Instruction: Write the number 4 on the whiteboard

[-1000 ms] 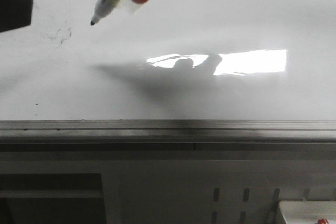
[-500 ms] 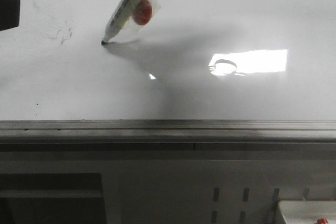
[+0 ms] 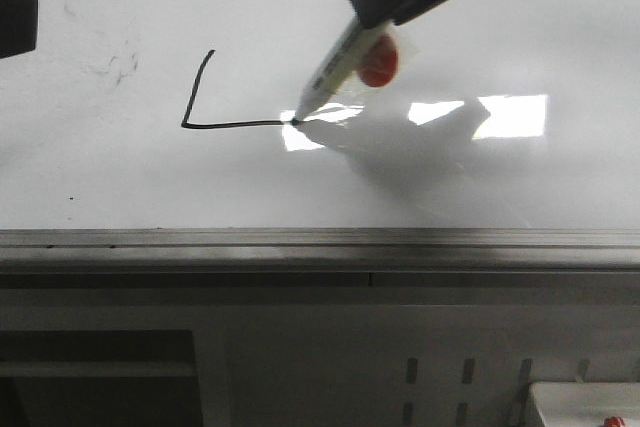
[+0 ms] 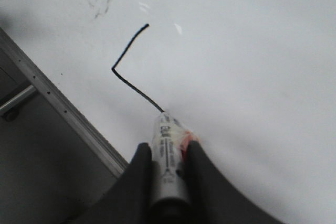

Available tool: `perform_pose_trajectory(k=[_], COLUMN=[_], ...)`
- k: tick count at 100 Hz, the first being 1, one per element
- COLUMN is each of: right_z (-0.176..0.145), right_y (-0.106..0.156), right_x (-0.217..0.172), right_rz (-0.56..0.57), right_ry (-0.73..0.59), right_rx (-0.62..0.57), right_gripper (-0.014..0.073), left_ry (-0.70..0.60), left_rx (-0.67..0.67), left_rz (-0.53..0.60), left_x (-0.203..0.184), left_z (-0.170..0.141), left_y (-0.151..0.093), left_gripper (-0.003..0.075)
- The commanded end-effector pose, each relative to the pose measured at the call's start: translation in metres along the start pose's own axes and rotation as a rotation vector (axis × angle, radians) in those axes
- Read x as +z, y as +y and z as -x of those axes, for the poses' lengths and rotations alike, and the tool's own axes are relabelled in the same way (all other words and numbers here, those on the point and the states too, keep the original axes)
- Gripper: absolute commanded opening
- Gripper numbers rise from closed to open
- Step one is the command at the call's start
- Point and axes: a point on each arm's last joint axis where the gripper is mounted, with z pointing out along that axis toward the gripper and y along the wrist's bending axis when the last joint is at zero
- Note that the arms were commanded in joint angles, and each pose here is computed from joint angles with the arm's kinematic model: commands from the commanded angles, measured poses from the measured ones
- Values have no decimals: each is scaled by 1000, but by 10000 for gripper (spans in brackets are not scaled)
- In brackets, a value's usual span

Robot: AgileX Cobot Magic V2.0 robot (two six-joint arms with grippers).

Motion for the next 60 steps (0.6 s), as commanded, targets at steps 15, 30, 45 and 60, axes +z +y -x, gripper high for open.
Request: perform_pose_trajectory(k=[15,30,45,60], right_z=[31,45,51,48], right_y=[13,14,11,11], right_x=[-28,-23,-9,0], right_rz=[27,21,4,5], right_ry=[-193,-252,-269,-229], right_rx=[-66,-85,-81,-82], right_gripper=[-64,-64,-64,-64], left_ry=[-106,-106,-106,-106], left_rx=[-22,-22,-22,-22], left_rz=[8,8,8,8], left_x=[0,0,0,0], left_z=[17,17,17,17], left_y=[2,2,2,2], left_gripper=[532,532,531,532])
